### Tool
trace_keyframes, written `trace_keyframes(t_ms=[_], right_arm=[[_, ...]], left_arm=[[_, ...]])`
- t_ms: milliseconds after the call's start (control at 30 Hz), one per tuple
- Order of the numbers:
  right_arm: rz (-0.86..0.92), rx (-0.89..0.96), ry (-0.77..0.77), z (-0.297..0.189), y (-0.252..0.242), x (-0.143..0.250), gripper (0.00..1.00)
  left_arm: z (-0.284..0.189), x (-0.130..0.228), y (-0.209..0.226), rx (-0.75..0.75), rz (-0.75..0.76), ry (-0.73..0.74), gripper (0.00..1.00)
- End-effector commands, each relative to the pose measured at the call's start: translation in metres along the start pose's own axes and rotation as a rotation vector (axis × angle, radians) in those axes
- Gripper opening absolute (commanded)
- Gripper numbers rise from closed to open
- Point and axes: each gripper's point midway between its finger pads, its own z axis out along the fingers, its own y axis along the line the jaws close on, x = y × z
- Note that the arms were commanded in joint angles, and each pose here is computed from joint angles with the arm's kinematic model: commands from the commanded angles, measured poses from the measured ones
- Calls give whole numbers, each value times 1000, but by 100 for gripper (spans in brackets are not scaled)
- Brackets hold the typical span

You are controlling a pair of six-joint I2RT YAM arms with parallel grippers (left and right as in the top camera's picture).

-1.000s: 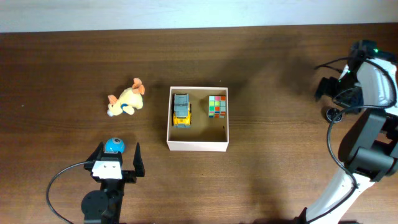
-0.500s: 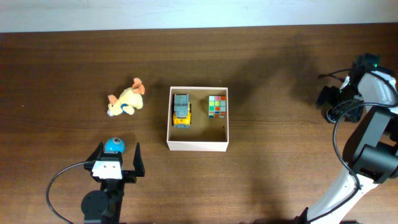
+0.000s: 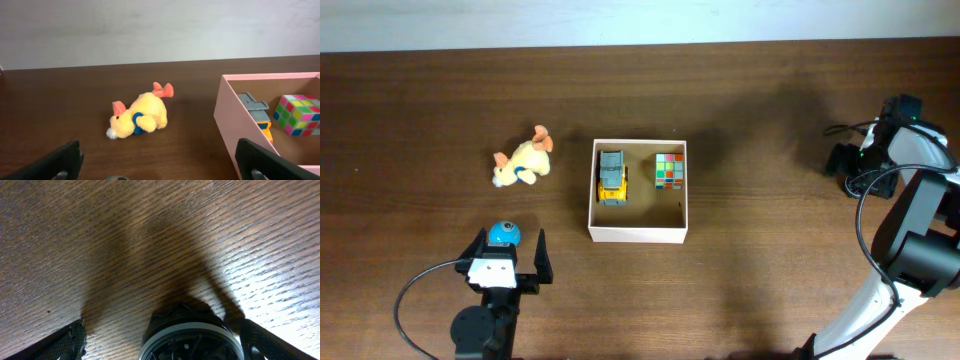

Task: Pack container
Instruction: 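Lower the right gripper over the black wheel and grasp it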

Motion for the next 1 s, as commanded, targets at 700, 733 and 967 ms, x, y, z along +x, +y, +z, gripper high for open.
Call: trace_keyframes(t_ms=[700,733,967], right_arm=[[21,-48,48,8,7,15,52],[24,-51,48,8,7,15,52],[24,-87,48,7,13,15,52]], left_arm=[[0,1,1,-1,15,-4,99],[0,1,1,-1,15,-4,99],[0,1,1,-1,15,-4,99]])
